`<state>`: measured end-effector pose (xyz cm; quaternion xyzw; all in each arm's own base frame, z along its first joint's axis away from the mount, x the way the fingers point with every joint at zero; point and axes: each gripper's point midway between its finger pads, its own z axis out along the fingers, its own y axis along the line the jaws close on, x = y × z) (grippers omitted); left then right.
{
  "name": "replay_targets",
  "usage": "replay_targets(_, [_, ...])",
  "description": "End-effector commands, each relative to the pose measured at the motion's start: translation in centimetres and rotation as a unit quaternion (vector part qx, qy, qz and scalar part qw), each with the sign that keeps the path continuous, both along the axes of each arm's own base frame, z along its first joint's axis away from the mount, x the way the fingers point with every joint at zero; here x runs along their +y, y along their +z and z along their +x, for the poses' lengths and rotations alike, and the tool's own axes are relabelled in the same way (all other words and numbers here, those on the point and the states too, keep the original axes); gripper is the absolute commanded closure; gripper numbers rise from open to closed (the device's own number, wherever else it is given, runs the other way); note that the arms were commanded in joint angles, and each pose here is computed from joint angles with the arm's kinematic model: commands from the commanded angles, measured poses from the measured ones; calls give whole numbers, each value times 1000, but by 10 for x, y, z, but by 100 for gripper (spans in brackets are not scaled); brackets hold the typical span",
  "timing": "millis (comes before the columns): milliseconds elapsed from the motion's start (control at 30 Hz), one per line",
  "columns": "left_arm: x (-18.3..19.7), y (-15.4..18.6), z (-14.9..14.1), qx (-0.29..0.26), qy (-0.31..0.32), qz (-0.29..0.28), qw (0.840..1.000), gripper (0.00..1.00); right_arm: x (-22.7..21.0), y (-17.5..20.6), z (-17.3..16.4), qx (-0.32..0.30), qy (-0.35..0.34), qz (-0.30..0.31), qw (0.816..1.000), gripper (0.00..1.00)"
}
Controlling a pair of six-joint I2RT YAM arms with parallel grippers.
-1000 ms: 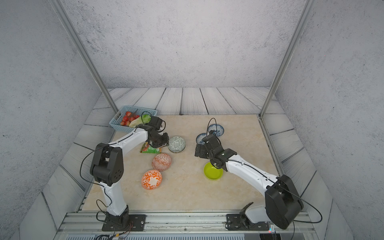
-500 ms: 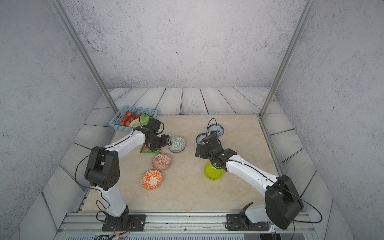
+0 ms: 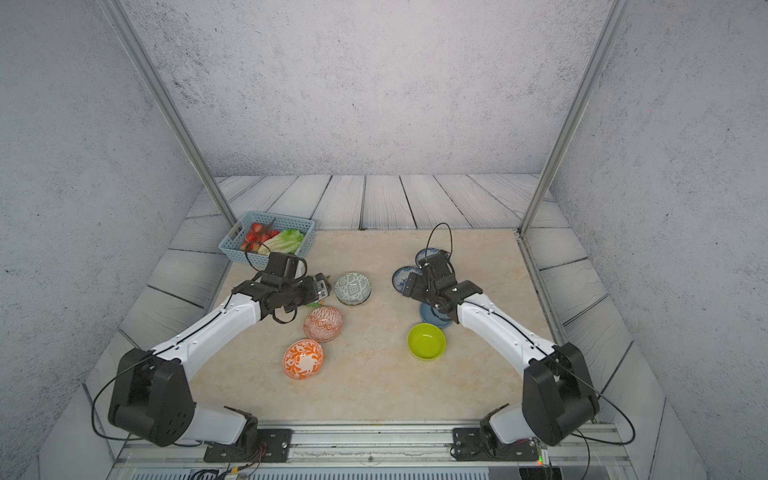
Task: Stack the bowls
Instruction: Place the bowl on the bowl, then move the bowl to the center of the board.
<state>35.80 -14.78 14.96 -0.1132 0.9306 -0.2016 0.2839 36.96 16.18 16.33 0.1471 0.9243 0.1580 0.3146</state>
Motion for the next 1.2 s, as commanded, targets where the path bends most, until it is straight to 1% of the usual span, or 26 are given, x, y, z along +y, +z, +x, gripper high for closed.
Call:
replay_targets(0, [1, 12, 5, -27, 7, -7, 1000, 3, -12, -10, 2, 62, -17, 29, 998, 6])
replay_targets(67, [5, 12, 6, -25, 13, 3, 1000, 4, -22, -9, 13, 68, -30, 28, 997, 7])
replay_targets(200, [-7, 12, 10, -23, -18, -6, 1000, 12, -33, -9, 30, 84, -40, -7, 996, 10])
replay_targets(233, [-7, 11, 11, -23, -18, -7, 1000, 13, -34, -12, 34, 91, -39, -13, 995, 16])
replay_targets(267, [-6, 10, 11, -21, -14, -5, 1000, 13, -34, -14, 38, 98, -36, -17, 994, 19])
replay_targets(333, [-6, 9, 13, -19, -15, -4, 1000, 14, -33, -17, 44, 113, -31, -17, 993, 19])
replay_targets(400, [-8, 9, 14, -21, -17, -6, 1000, 14, -31, -27, 51, 129, -25, -18, 991, 23])
replay_targets(500, [-7, 9, 14, -25, -15, -8, 1000, 13, -25, -38, 59, 136, -19, -13, 990, 24])
replay_targets(567, [-6, 8, 14, -24, -12, -10, 1000, 12, -21, -45, 63, 144, -12, -10, 990, 30])
replay_targets(633, [-6, 7, 15, -22, -10, -12, 1000, 11, -17, -55, 66, 153, -8, -7, 988, 32])
replay_targets(667, [-6, 6, 16, -21, -9, -13, 1000, 11, -15, -60, 67, 156, -5, -5, 988, 35])
replay_targets(733, [-6, 4, 17, -17, -7, -18, 1000, 11, -13, -69, 68, 159, -2, 0, 987, 36])
replay_targets(833, [-5, 3, 17, -16, -6, -22, 1000, 11, -10, -76, 73, 157, 1, 2, 988, 42])
replay_targets(933, [-5, 3, 17, -16, -4, -27, 999, 11, -9, -81, 78, 157, 5, -1, 988, 51])
replay_targets(967, [-5, 2, 17, -16, -3, -29, 999, 11, -8, -83, 80, 158, 8, -3, 987, 57])
replay_targets(1033, [-5, 1, 18, -14, -3, -32, 999, 11, -8, -87, 81, 163, 9, -6, 986, 61])
replay_targets(1100, [-5, 0, 19, -11, -3, -34, 999, 11, -8, -91, 81, 168, 11, -8, 986, 70])
replay_targets(1167, [-5, -1, 20, -9, -2, -37, 999, 11, -8, -92, 81, 171, 11, -8, 985, 76])
